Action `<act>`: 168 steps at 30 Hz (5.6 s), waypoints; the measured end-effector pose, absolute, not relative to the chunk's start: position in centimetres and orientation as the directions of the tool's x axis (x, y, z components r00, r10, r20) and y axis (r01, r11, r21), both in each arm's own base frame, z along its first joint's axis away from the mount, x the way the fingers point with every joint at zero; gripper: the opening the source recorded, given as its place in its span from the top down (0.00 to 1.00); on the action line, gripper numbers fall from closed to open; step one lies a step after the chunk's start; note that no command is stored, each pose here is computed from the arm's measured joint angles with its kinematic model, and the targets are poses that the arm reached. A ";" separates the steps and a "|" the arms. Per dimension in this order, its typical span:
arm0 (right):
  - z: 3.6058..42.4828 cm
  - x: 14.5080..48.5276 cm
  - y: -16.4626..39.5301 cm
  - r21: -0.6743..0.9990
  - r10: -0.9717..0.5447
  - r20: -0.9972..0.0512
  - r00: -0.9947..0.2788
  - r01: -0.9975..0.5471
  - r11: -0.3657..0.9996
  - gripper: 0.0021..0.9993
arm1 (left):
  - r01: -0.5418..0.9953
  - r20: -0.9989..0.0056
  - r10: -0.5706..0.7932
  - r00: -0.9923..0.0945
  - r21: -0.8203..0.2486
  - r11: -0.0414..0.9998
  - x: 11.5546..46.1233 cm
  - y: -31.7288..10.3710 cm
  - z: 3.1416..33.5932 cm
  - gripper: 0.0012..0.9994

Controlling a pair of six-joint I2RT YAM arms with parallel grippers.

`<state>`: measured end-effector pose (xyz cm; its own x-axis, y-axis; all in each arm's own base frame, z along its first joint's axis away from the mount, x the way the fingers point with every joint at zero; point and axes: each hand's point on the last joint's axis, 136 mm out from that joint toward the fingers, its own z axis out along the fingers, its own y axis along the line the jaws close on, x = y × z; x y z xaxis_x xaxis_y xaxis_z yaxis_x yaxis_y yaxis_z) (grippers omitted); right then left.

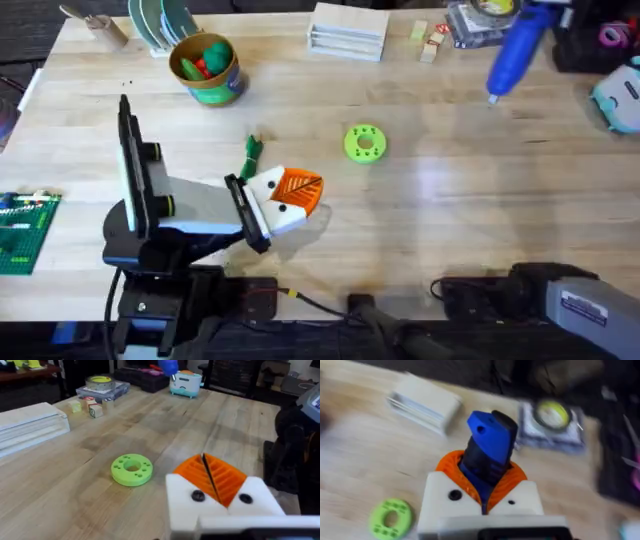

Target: Pick up the gripper from the table and insert it into the empty holder that is missing its gripper. Then pick up a screw, insert it into the mounting hole, and use the screwdriver to tighten it. Finally, clean up the table by picking up the vegetable and placing it into the bucket.

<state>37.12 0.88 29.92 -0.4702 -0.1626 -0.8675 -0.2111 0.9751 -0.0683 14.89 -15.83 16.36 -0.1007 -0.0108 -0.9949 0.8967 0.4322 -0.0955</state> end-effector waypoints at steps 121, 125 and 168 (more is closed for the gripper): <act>8.1 40.1 11.9 -0.722 -0.992 -0.122 0.032 -0.688 0.067 0.98 | 0.895 -0.995 -0.012 -0.103 -0.098 0.435 14.9 -15.8 16.4 0.99; 5.6 39.8 11.4 -0.685 -0.997 -0.057 0.045 -0.729 0.006 0.98 | 0.895 -0.995 -0.012 -0.103 -0.098 0.435 14.9 -15.8 16.4 0.99; 18.3 39.1 13.0 -0.550 -0.725 -0.625 -0.288 -0.496 0.672 0.01 | 0.896 -0.995 -0.010 -0.100 -0.094 0.435 14.9 -15.8 16.4 0.82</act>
<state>39.06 13.01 18.31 -0.2881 -0.7252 -0.6254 -0.4965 0.6716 -0.5500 14.93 -15.81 16.36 -0.0997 -0.0104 -0.9950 0.8957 0.4346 -0.0943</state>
